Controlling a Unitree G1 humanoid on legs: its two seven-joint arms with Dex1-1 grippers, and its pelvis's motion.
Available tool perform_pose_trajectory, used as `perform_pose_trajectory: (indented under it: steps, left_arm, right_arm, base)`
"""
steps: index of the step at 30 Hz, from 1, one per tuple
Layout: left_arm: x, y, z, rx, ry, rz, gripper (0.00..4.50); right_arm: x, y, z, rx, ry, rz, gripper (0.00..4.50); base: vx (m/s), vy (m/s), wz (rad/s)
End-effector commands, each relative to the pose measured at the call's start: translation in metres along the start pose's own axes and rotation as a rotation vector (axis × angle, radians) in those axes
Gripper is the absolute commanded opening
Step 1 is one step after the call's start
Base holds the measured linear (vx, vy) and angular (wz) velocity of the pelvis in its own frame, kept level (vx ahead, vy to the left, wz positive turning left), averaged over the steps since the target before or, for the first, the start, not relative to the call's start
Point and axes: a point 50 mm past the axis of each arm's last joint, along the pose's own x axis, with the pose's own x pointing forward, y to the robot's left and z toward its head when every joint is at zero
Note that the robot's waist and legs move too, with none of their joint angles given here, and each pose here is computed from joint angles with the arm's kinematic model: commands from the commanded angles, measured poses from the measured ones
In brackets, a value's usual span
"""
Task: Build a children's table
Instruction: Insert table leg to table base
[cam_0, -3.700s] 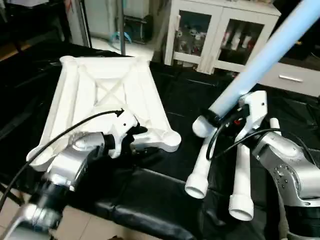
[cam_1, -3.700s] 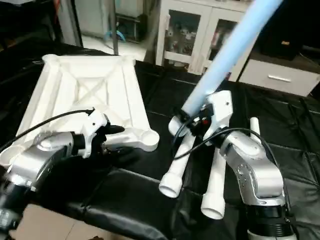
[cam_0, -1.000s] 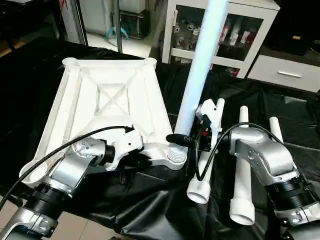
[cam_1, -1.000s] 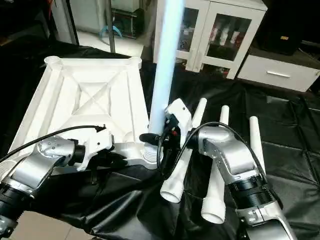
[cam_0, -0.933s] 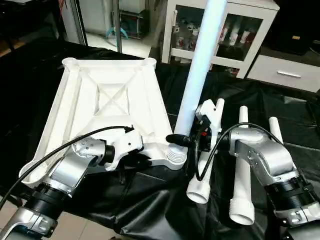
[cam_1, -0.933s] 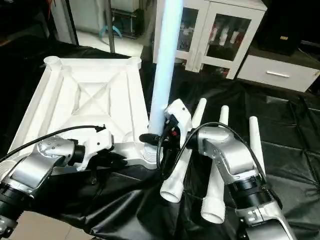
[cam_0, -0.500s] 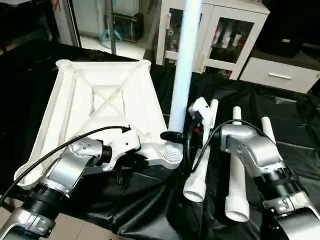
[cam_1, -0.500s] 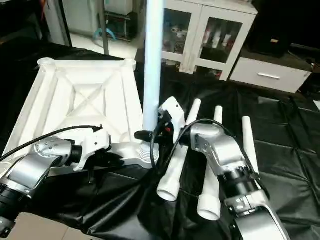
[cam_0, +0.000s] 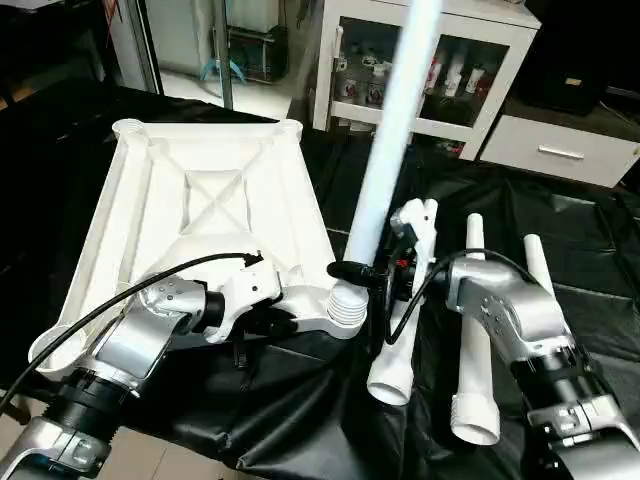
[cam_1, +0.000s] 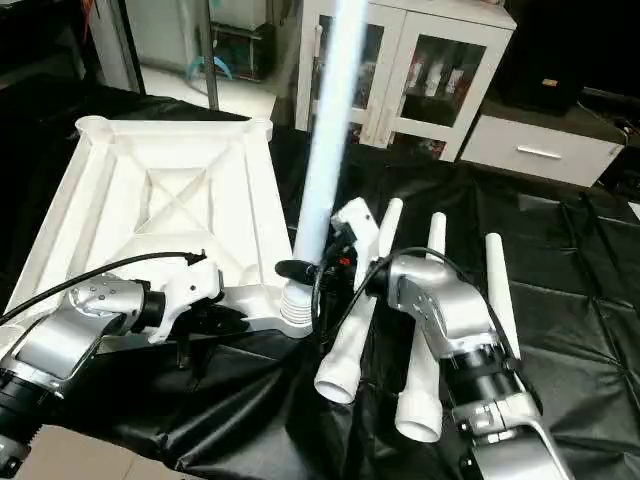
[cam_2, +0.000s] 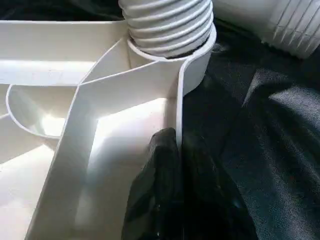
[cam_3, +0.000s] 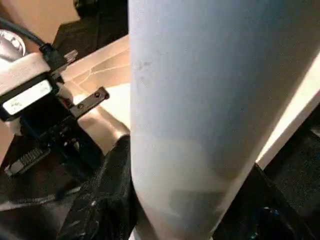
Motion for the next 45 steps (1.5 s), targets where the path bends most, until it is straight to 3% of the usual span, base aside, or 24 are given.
perform_pose_trajectory:
  steps: [1,9,13,21,29,41,45]
  left_arm:
    - [0.005,-0.005,-0.011,-0.048,0.019,-0.002,0.00]
    - [0.005,-0.004,-0.010,-0.050,0.012,0.010,0.00]
    - [0.006,0.000,-0.011,-0.051,0.014,0.044,0.00]
    - [0.007,0.003,-0.011,-0.049,0.019,0.061,0.00]
    - [0.007,0.005,-0.011,-0.044,0.023,0.069,0.00]
    - [0.005,0.005,-0.013,-0.051,0.025,0.073,0.00]
    - [0.005,0.004,-0.012,-0.052,0.023,0.068,0.00]
  right_arm:
    - [-0.013,-0.008,-0.005,0.023,-0.018,-0.091,1.84]
    - [-0.025,-0.006,-0.012,0.056,-0.089,-0.141,1.84]
    - [-0.032,0.005,-0.023,0.009,-0.104,-0.158,1.84]
    - [-0.034,0.015,-0.024,-0.080,-0.118,-0.183,1.84]
    - [-0.026,0.027,-0.029,-0.189,-0.012,-0.117,1.84]
    - [-0.017,0.034,-0.031,-0.195,0.097,-0.019,1.84]
    - [-0.009,0.030,-0.033,-0.195,0.176,0.003,1.84]
  base:
    - [0.000,0.000,0.00]
    - [0.000,0.000,0.00]
    - [0.000,0.000,0.00]
    - [0.000,0.000,0.00]
    - [0.000,0.000,0.00]
    - [0.000,0.000,0.00]
    - [0.000,0.000,0.00]
